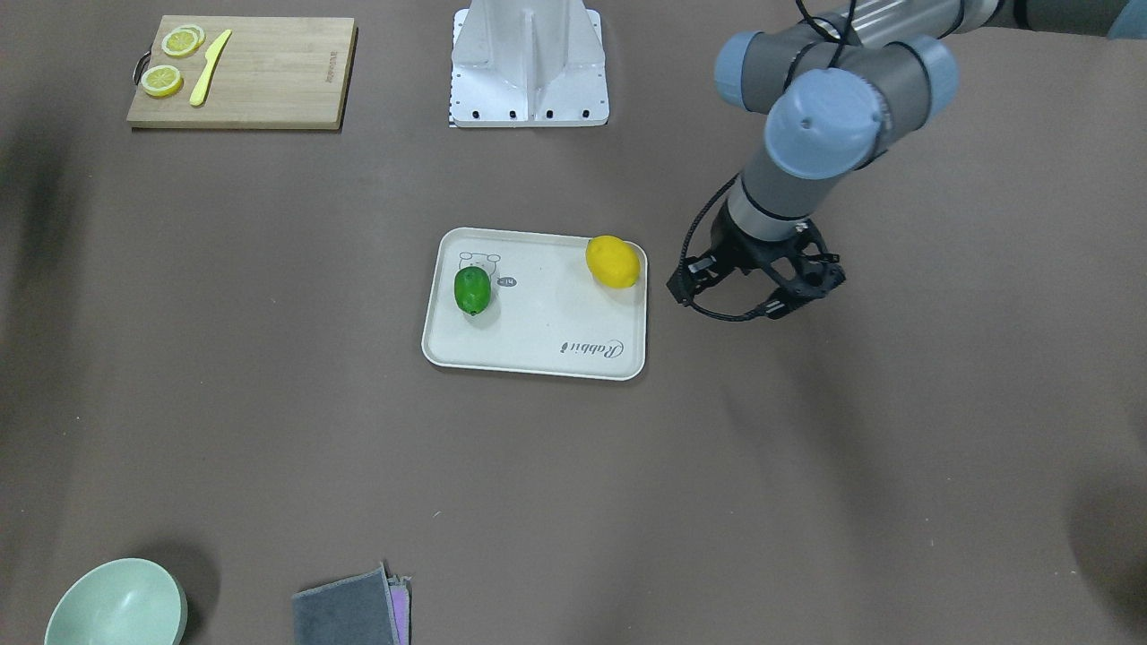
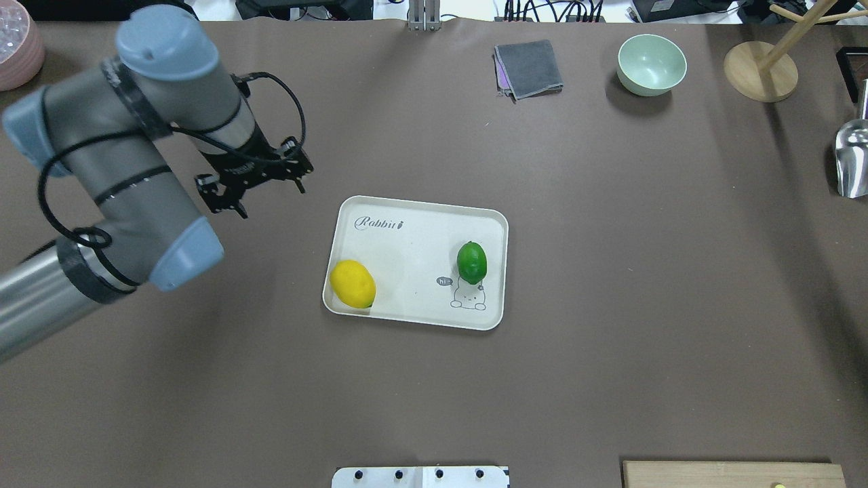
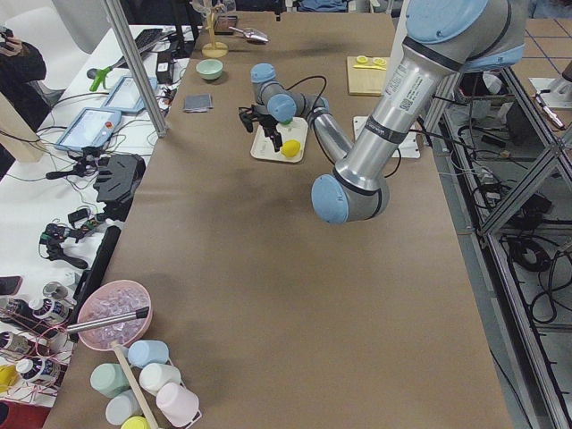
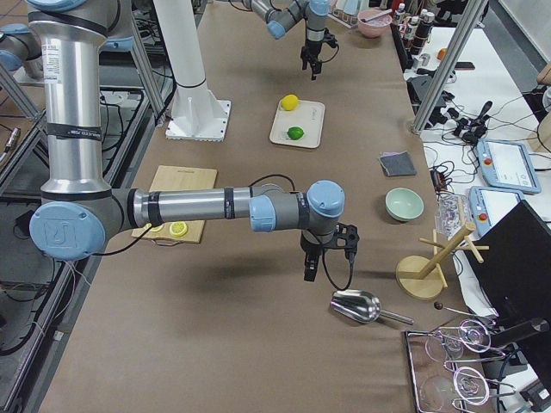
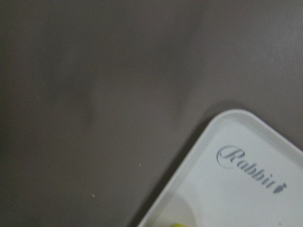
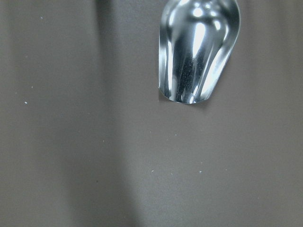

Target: Place all lemons on tray

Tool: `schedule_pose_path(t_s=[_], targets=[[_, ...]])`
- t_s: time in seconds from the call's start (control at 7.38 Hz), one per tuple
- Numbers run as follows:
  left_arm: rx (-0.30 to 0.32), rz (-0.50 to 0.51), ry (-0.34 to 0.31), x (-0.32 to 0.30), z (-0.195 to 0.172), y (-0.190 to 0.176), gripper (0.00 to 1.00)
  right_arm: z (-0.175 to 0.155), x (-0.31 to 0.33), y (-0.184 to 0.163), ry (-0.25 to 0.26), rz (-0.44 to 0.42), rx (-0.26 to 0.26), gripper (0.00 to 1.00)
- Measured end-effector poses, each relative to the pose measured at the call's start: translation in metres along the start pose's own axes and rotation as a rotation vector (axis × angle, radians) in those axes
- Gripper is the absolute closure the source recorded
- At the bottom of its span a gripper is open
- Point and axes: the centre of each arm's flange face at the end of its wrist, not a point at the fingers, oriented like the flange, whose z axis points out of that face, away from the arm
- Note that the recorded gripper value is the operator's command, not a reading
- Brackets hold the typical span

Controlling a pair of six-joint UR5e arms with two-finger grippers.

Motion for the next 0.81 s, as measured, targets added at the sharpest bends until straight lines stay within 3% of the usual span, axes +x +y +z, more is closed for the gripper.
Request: schedule_pose_path(t_s=[0.41,0.81], targets=[[-0.004,0.111,-0.053,-0.143,-0.038,-0.108,0.03,-0.021,0.013,0.011,0.008,-0.017,-0.031,0.01],[-0.026,0.231,-0.094,-0.323,-0.046,-0.173,0.03,-0.028,0.019,0.015,0.011,0.005,-0.043,0.0]])
